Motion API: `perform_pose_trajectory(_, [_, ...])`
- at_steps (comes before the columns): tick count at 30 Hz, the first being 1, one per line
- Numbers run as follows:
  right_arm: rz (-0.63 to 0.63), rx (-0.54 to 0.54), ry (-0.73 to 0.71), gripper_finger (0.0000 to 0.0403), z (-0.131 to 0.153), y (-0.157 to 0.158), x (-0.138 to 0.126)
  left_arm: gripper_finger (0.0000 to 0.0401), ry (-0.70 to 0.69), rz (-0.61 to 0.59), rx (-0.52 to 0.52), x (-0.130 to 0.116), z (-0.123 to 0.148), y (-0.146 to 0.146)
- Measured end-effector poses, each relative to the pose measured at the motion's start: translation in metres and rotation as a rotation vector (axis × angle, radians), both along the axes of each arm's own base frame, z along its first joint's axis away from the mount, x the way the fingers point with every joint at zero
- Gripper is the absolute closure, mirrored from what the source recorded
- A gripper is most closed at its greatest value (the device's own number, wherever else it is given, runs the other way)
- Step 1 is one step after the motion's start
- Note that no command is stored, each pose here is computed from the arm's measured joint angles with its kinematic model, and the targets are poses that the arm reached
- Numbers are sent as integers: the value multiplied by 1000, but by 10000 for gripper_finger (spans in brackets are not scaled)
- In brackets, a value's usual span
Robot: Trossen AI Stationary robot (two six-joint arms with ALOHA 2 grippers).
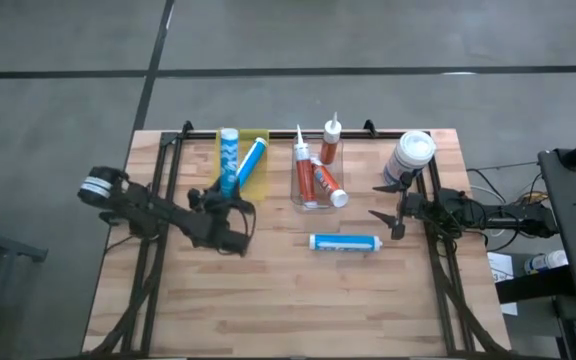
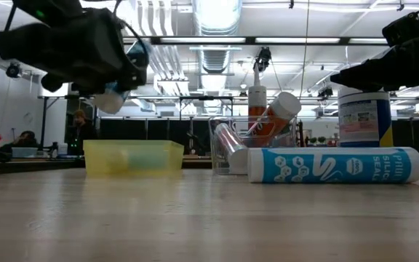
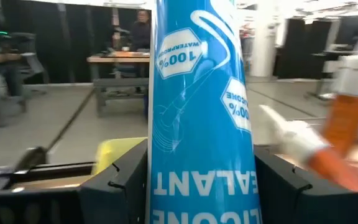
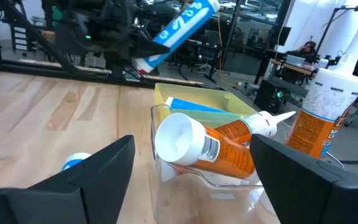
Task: Pick & place silicon tubes, Sealant and Lysol wipes
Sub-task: Put the bottom blue sealant into the yellow bin
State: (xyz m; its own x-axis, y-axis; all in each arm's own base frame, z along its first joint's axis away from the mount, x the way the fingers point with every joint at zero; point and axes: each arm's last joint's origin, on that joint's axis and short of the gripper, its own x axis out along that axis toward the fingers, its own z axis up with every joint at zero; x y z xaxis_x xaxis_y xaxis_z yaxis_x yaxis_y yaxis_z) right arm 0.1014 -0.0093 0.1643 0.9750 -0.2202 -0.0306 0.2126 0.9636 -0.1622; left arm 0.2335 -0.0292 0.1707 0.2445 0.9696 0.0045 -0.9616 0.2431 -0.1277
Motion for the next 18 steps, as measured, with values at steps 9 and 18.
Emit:
perform_pose_trajectory(9, [0, 0, 0, 88, 0, 0, 0, 193, 21, 128, 0, -5, -7, 31])
perform_pose_trajectory(18, [0, 0, 0, 97, 0, 0, 0, 193, 19, 147, -1, -6, -7, 35])
